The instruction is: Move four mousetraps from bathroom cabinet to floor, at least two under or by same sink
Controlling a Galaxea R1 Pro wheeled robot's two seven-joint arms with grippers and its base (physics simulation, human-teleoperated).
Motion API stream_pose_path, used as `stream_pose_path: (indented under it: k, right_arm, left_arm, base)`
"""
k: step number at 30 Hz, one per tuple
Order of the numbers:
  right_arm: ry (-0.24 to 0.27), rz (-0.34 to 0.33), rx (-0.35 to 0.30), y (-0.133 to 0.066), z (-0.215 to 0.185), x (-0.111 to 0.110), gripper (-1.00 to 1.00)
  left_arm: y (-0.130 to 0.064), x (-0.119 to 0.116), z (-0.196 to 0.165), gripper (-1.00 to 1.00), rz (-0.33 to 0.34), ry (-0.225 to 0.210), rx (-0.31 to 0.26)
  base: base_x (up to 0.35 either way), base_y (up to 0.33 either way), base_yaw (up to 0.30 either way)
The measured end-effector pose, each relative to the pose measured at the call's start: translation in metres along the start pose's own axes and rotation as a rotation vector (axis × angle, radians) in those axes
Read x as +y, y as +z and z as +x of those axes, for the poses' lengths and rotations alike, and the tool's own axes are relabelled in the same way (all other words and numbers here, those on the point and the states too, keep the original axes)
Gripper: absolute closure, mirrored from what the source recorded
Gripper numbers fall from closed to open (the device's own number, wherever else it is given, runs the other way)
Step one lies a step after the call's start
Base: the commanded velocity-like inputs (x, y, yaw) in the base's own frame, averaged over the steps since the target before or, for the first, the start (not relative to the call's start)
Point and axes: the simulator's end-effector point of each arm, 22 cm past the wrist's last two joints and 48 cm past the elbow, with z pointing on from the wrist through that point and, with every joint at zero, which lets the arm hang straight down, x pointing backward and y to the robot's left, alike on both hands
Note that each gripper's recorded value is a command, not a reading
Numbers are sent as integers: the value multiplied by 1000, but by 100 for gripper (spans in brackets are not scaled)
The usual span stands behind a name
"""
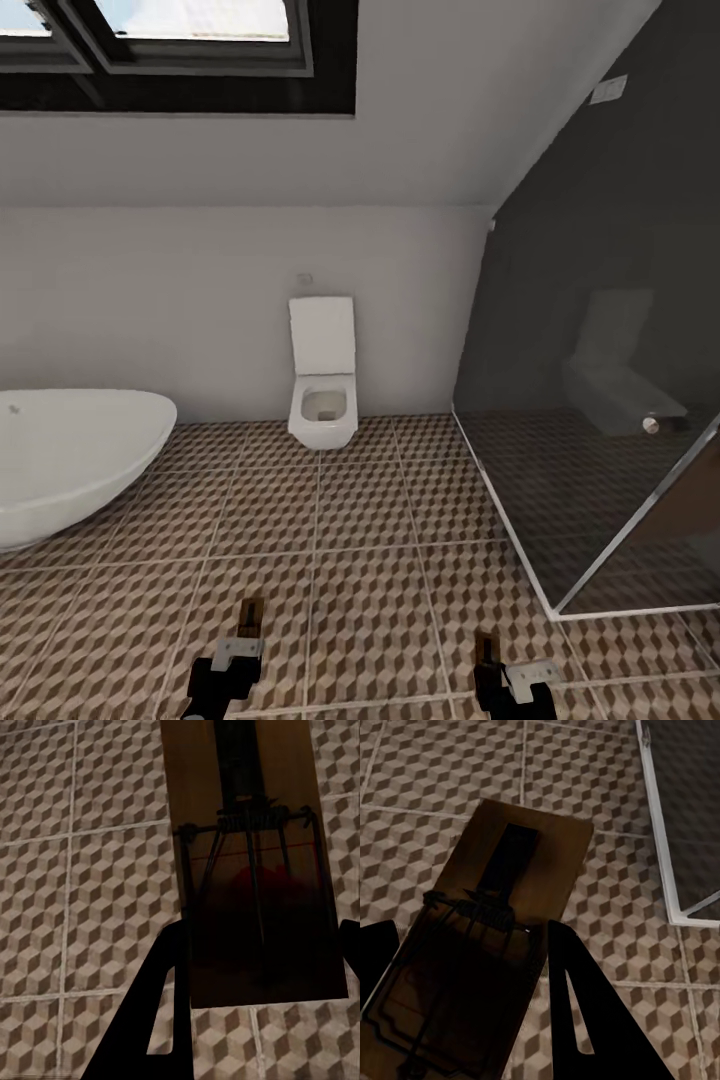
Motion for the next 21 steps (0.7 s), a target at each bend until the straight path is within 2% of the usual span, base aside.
stream_pose_path:
  k: [5,14,21]
  right_arm:
    - [0,1,-4,0,-2,0,100]
    - [0,1,-5,0,-2,0,100]
    - [0,1,-5,0,-2,0,100]
  left_arm:
    - [0,0,-2,100,0,0,-3]
    - [0,0,-2,100,0,-1,-4]
    - [-1,0,-2,100,0,-1,-4]
  base:
    - [0,0,176]
    - [3,0,19]
    - [201,0,1]
